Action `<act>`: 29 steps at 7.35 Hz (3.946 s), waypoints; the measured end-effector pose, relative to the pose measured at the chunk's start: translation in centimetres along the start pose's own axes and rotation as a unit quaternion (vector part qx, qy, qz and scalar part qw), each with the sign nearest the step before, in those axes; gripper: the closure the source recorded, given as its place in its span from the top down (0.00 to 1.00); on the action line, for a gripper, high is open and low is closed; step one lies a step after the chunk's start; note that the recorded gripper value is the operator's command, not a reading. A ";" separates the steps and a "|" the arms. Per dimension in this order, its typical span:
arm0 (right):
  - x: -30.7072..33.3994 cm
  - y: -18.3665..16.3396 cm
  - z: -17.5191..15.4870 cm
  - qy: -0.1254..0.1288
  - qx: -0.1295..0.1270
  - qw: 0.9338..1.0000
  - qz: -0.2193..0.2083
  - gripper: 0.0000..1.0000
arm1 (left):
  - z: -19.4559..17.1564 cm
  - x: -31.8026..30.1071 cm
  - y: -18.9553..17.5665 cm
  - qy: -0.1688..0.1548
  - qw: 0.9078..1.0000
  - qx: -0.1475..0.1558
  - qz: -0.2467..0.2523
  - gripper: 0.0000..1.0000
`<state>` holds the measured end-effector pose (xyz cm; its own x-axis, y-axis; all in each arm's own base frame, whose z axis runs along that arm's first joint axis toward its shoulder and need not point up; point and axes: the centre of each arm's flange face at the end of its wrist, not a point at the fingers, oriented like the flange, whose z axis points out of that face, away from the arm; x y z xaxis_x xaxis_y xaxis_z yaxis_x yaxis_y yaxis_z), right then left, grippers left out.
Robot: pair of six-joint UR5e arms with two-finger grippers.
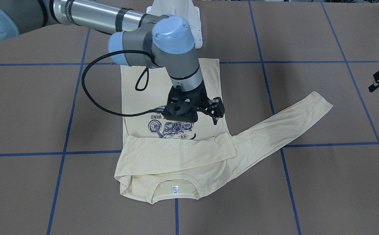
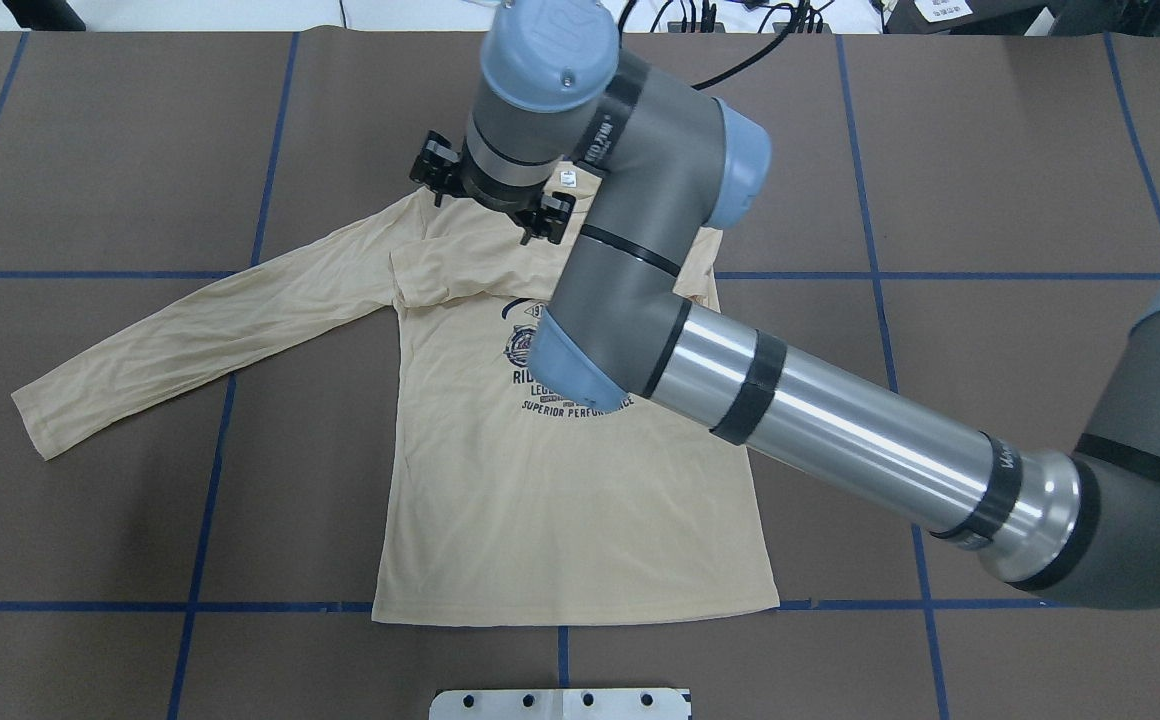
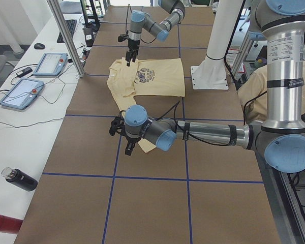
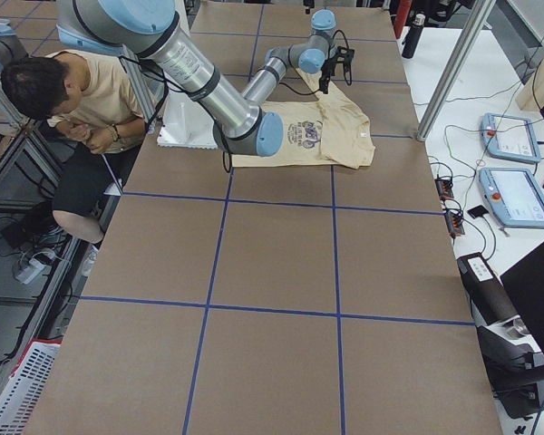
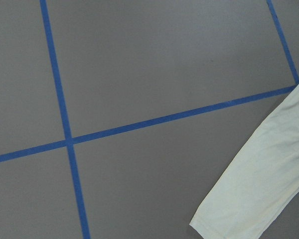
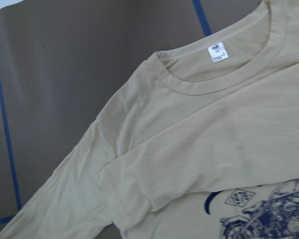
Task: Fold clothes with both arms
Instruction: 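Carry the sleeve across the shirt chest with the right gripper, then release the sleeve and raise the right gripper away from the shirt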
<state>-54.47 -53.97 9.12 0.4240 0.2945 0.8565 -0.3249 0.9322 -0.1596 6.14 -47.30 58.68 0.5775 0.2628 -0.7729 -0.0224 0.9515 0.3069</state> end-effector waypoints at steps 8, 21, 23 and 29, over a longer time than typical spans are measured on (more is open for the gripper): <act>18.0 -2.3 -4.1 0.019 0.002 1.000 0.019 0.98 | 12.0 2.1 2.5 0.015 0.998 -0.062 0.002 0.63; 18.8 -2.4 -4.2 0.022 0.004 1.000 0.021 0.98 | 14.7 2.0 3.3 0.015 0.996 -0.089 0.006 0.45; 18.8 -2.4 -4.2 0.021 0.003 1.000 0.021 0.98 | 14.7 2.0 3.3 0.016 0.996 -0.090 0.006 0.43; 18.6 -2.3 -4.7 0.018 0.004 1.000 0.019 0.98 | 14.9 2.2 3.5 0.017 0.995 -0.093 0.007 0.00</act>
<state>-41.84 -49.66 23.14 0.4402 0.3378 0.8319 -0.3486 0.9181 -0.1884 19.50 -45.74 66.33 0.5475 0.2782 -0.7892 -0.1829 0.9601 0.2116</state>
